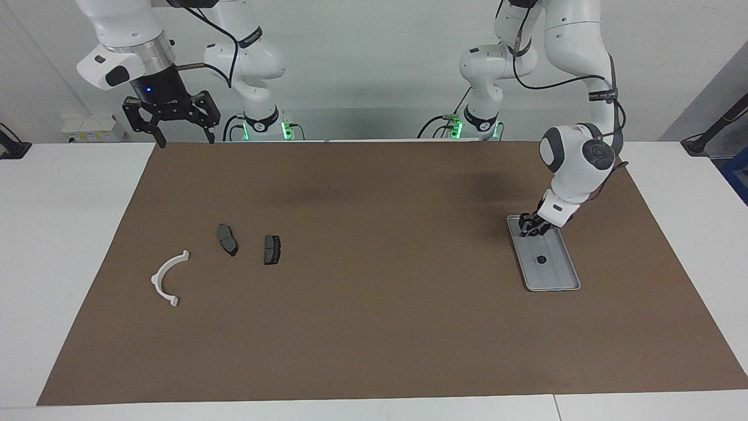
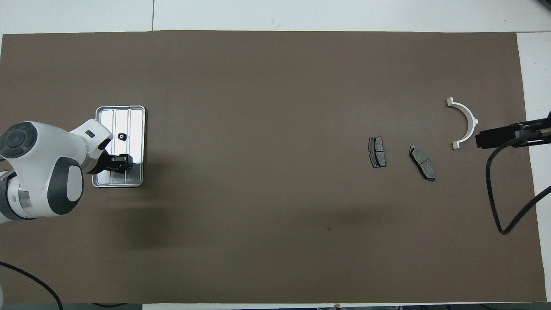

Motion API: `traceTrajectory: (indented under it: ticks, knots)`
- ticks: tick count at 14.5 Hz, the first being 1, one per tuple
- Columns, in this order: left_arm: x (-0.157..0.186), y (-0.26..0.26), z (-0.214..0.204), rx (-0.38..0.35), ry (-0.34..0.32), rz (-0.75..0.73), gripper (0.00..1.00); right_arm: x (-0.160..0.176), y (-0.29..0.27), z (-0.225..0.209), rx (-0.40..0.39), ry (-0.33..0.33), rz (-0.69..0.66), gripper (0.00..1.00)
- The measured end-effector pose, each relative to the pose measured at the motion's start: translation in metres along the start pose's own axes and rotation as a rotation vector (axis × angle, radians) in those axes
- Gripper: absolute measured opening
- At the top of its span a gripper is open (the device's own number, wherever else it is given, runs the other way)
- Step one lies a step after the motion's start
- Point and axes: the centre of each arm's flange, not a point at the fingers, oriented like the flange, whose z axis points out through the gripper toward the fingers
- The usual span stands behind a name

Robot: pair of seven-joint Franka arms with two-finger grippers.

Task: Place bearing gear from tray to pile
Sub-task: 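Carry the bearing with the left gripper to the table center and release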

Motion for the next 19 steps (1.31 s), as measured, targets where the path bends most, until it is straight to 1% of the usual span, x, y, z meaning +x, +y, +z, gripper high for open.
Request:
traceTrajectory:
  ticks: [1,2,3,4,6,7,8,10,12,14,16,17,19]
  knots:
    - [0.000,0.000,0.000,0.000,0.000,0.000,0.59,0.000,-0.003,0.000,0.000,0.000,-0.006,1.00]
    - [0.000,0.001,-0.001,-0.001,0.001,0.002,0.51,0.000,-0.008,0.000,-0.001,0.000,-0.014,1.00]
    - [0.000,0.002,-0.001,-0.001,0.001,0.002,0.51,0.001,-0.013,0.000,-0.001,0.000,-0.024,1.00]
    - [0.000,0.002,-0.002,-0.001,0.003,0.003,0.45,0.001,-0.018,0.000,-0.002,0.000,-0.033,1.00]
    - [0.000,0.003,-0.002,-0.001,0.004,0.004,0.41,0.001,-0.022,0.000,-0.002,-0.002,-0.039,1.00]
    - [0.000,0.003,-0.002,-0.001,0.003,0.005,0.41,0.001,-0.021,0.000,-0.002,-0.004,-0.039,1.00]
    - [0.000,0.004,-0.003,-0.002,0.004,0.006,0.35,0.000,-0.021,0.001,-0.002,-0.006,-0.038,1.00]
    - [0.002,0.005,-0.005,-0.002,0.005,-0.002,0.35,0.000,-0.021,0.001,-0.002,-0.006,-0.038,1.00]
    - [0.016,0.022,-0.026,-0.003,0.000,-0.051,0.35,0.000,-0.021,0.001,-0.001,-0.006,-0.018,1.00]
    - [0.039,0.073,-0.065,-0.009,0.019,-0.128,0.35,0.000,-0.022,0.001,0.002,-0.006,0.031,1.00]
    - [0.049,0.144,-0.091,-0.028,0.060,-0.196,0.35,0.000,-0.026,0.001,0.002,-0.007,0.066,1.00]
    - [0.047,0.178,-0.095,-0.038,0.071,-0.216,0.35,0.000,-0.029,0.001,0.002,-0.011,0.080,1.00]
    - [0.040,0.241,-0.092,-0.053,0.072,-0.243,0.35,-0.001,-0.033,0.000,0.001,-0.014,0.095,1.00]
